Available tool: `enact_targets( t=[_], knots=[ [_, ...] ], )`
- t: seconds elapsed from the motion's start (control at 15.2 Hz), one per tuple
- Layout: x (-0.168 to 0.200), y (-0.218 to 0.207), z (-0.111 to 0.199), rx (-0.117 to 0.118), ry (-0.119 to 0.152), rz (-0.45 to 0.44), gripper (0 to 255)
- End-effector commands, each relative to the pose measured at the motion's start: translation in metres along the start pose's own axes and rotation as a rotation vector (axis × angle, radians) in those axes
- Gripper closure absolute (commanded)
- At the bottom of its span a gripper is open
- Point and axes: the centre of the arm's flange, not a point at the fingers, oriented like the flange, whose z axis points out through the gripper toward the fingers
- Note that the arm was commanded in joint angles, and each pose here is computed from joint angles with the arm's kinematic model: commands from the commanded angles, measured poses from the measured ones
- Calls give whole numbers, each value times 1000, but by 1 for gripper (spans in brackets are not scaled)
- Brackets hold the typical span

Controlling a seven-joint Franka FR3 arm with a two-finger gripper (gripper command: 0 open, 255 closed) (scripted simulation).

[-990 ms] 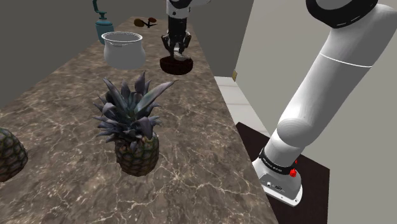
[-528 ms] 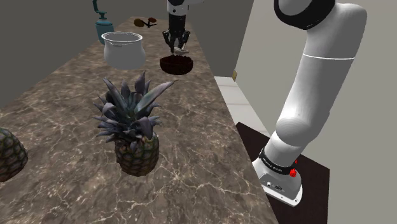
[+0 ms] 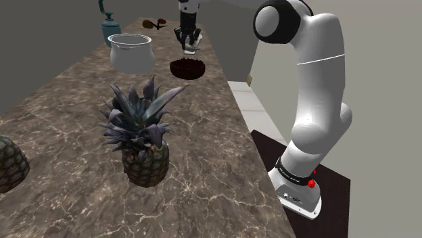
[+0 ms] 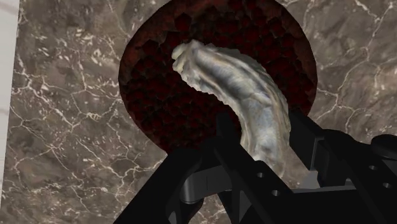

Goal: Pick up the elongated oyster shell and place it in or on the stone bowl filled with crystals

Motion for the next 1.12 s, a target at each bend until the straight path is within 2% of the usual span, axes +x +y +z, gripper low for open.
enact_targets(
  t=[0.0, 0.73, 1.06],
  knots=[
    [17, 7, 8, 0, 0, -1, 255],
    [11, 4, 66, 0, 0, -1, 255],
    [11, 4, 68, 0, 0, -1, 255]
  ],
)
